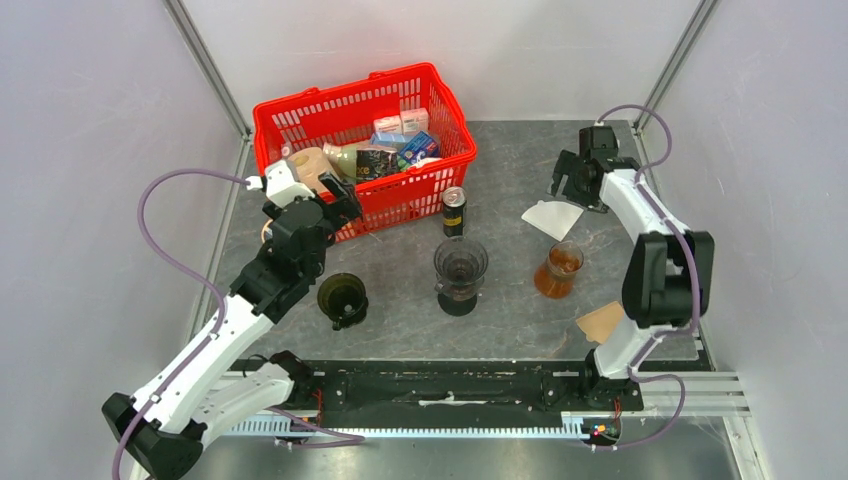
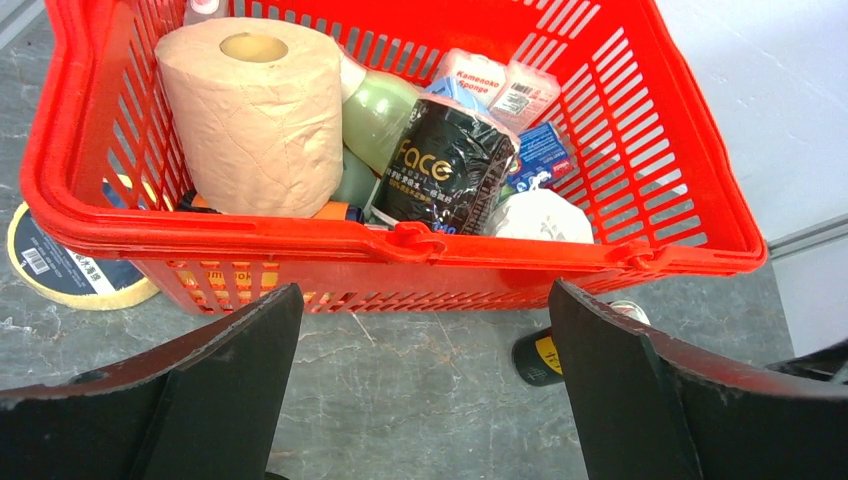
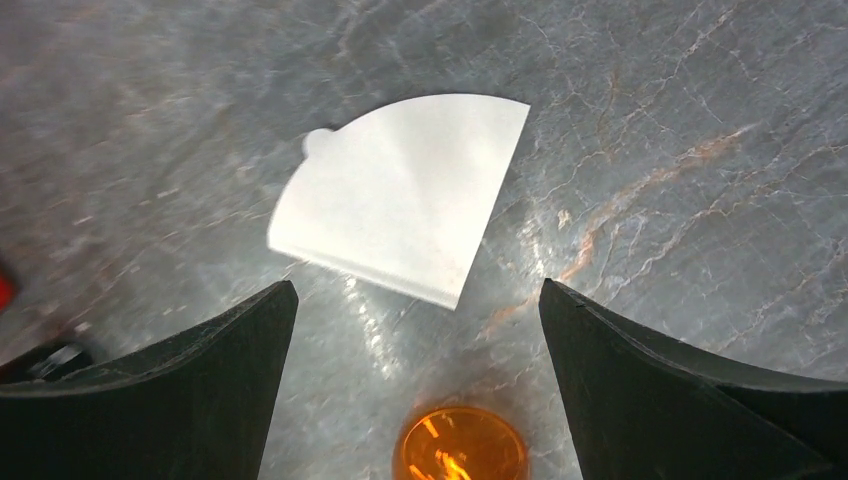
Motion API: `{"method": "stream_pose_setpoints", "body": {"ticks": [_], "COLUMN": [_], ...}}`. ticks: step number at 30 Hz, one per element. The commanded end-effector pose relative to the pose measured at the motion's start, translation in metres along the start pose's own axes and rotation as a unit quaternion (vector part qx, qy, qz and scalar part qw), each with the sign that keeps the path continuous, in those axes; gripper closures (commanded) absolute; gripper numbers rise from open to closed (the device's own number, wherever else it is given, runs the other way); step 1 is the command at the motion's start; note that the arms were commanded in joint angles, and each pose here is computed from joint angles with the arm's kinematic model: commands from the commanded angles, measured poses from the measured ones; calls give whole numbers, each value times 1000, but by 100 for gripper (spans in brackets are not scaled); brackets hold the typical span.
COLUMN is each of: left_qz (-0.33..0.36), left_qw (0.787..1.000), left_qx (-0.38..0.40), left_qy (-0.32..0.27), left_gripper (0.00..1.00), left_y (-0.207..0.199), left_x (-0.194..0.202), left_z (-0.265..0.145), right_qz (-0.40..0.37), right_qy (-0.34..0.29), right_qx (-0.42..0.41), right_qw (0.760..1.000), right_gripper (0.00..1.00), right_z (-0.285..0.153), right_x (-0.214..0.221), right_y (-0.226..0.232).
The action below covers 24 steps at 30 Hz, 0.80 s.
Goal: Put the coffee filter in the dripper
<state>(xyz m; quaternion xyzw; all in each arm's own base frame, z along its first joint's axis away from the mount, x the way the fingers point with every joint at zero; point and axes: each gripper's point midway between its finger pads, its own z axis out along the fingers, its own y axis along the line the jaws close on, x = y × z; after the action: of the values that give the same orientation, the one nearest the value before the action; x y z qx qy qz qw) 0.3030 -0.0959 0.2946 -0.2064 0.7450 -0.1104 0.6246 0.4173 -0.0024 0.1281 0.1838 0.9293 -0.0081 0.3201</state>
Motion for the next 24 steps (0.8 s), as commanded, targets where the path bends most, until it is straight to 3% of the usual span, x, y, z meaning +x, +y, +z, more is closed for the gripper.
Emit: {"method": "stream_pose_setpoints", "body": {"ticks": [1,16,24], "left_qz": [-15,-12,-15], "left_qw": [999,999,998], "left_qx": [6,1,-12], "left_qy": [-43,-49,-58], "left_gripper": [0,0,0], "left_y": [-1,2,8], "left_x": [-23,-15,-16], "left_z": [-4,0,0], "right_qz": [-6,-13,-11], "right_qy": [9,99,134], "right_qx": [39,90,104], "right_qw": [999,991,986], "right_gripper": [1,1,9], "right_z": [28,89,100], "right_x": [-9,43,72], "right_y": [-11,-26,-33]}}
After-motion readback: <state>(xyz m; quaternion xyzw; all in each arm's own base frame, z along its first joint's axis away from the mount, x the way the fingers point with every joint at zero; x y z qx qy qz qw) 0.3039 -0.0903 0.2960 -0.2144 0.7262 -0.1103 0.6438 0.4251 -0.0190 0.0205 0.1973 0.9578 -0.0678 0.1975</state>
